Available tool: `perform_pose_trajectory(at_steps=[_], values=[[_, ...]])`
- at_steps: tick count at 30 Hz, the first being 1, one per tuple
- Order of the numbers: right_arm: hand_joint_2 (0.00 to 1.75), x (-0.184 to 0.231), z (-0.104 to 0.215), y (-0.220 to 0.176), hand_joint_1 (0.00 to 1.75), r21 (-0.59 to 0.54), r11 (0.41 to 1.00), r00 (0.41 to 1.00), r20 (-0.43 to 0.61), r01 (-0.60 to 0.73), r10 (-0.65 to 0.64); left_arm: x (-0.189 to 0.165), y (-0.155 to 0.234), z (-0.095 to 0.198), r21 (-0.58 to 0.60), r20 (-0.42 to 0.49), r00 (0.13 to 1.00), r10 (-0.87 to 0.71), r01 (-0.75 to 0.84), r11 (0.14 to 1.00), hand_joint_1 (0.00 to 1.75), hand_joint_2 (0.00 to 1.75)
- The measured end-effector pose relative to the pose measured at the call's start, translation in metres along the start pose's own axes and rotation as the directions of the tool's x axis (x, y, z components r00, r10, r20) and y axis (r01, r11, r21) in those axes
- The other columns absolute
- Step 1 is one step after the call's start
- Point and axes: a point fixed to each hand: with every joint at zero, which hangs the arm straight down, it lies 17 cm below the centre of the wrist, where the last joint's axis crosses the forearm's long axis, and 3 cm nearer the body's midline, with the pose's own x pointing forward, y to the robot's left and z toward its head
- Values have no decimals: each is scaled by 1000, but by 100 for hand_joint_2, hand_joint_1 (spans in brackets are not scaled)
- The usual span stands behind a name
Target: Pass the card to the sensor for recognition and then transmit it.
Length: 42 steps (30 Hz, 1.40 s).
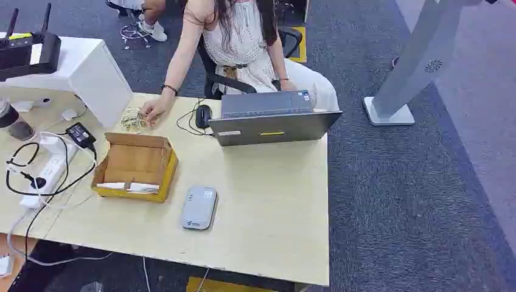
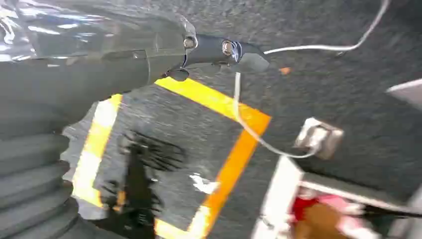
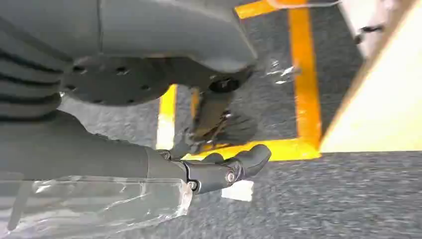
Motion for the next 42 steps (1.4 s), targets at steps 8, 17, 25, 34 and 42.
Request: perform_pose_trajectory(at_steps=[8, 17, 25, 34, 42], values=[[0, 29, -3, 3, 0, -18, 993, 987, 119, 114, -111, 63, -9, -1, -29, 233, 959, 162, -159, 987, 0, 175], [0, 29, -3, 3, 0, -18, 993, 987, 119, 114, -111, 63, -9, -1, -29, 233, 959, 162, -159, 987, 0, 175], [0, 44, 1, -13, 0, -83, 947, 929, 237, 311, -284, 189, 6, 61, -84, 669, 714, 207, -204, 975, 0, 175], [0, 45, 2, -18, 0, -107, 912, 895, 266, 397, -358, 325, -51, 190, -73, 955, 293, 48, 74, 995, 0, 175], [0, 57, -7, 18, 0, -57, 937, 920, 216, 345, -326, 421, -141, 274, 480, 872, -203, -446, 174, 860, 0, 175]])
